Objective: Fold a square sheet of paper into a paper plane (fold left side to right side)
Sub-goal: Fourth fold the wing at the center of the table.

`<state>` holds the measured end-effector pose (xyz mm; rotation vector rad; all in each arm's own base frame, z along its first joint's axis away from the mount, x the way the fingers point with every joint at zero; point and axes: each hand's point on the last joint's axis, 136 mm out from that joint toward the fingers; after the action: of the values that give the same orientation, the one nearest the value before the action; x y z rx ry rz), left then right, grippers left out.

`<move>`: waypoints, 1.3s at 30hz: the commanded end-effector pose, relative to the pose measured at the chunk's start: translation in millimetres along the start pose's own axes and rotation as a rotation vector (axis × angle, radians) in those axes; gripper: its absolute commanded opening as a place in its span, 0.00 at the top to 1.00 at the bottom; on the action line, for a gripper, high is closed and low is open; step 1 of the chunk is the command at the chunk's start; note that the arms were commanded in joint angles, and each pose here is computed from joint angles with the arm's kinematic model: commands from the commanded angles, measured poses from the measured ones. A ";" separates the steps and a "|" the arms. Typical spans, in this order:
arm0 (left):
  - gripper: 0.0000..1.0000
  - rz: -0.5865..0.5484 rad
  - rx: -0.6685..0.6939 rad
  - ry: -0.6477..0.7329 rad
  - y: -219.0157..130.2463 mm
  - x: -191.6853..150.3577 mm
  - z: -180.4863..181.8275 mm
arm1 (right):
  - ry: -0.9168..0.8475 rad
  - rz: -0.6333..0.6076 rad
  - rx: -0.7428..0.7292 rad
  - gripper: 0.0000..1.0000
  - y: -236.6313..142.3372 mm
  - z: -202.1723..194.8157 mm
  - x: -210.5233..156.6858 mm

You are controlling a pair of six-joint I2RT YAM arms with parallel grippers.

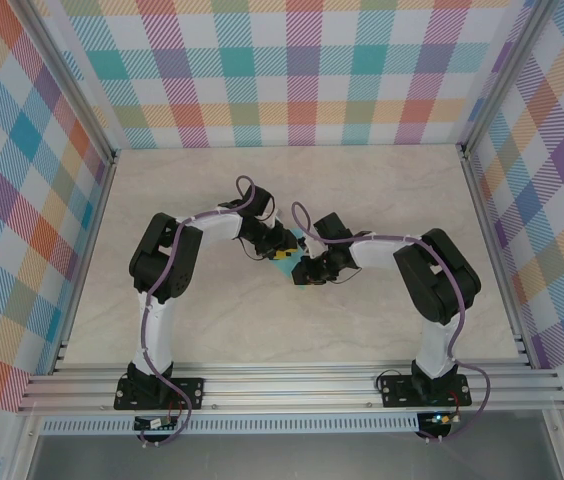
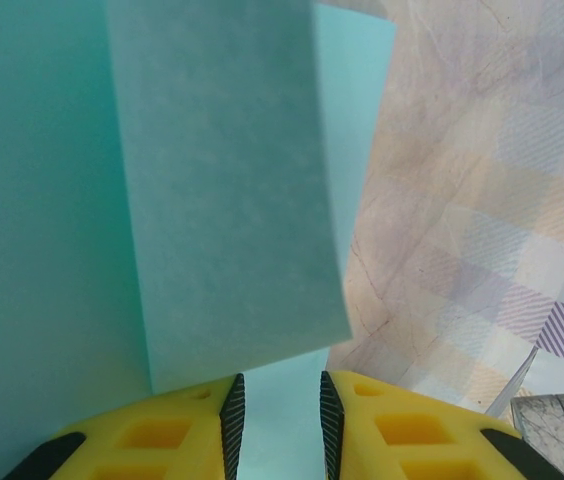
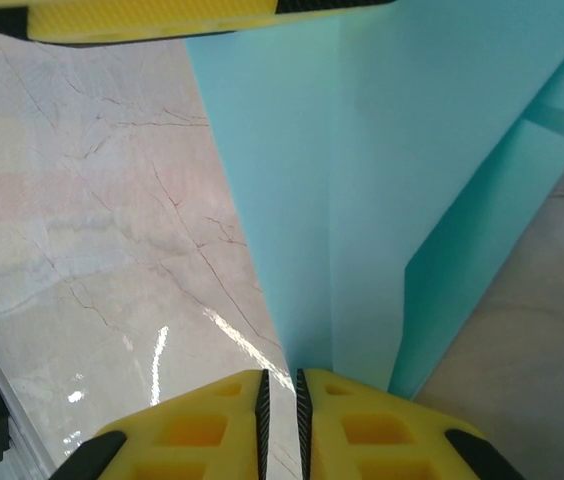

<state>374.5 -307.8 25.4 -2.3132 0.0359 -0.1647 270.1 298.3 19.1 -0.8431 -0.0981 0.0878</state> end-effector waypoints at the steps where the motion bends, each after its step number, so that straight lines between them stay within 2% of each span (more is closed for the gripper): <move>1: 0.71 0.059 0.130 -0.071 13.8 -23.0 39.3 | 0.055 0.122 -0.037 0.85 -1.8 -18.6 -41.7; 8: 0.71 0.057 0.132 -0.072 12.9 -22.4 39.7 | 0.078 0.168 -0.030 0.86 -8.1 -26.3 -69.8; 15: 0.71 0.059 0.131 -0.074 12.6 -23.0 39.4 | 0.020 -0.012 0.117 0.88 -43.9 16.5 -23.5; 20: 0.71 0.053 0.129 -0.071 11.8 -21.7 38.2 | -0.005 -0.067 0.173 0.99 -37.6 29.7 6.1; 24: 0.71 0.050 0.127 -0.071 11.2 -21.0 36.9 | -0.012 -0.098 0.146 1.00 -23.3 25.3 27.3; 27: 0.71 0.051 0.127 -0.072 11.2 -21.8 36.6 | -0.005 -0.073 0.142 1.00 -11.2 24.0 34.1; 39: 0.70 0.025 0.132 -0.052 -1.9 -5.1 32.4 | 0.067 0.013 -0.072 1.00 7.2 -34.0 0.9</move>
<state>377.0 -305.6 27.0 -2.3036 0.0278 -0.1627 298.5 298.6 18.8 -0.8021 -0.0965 0.0193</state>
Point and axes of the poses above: each hand's point on the last joint's axis, 136 mm out from that joint toward the fingers, its own y axis out along the fingers, its own z axis along the line the jaws close on, x = y × z, and after that the axes turned 12 degrees about y, right-handed
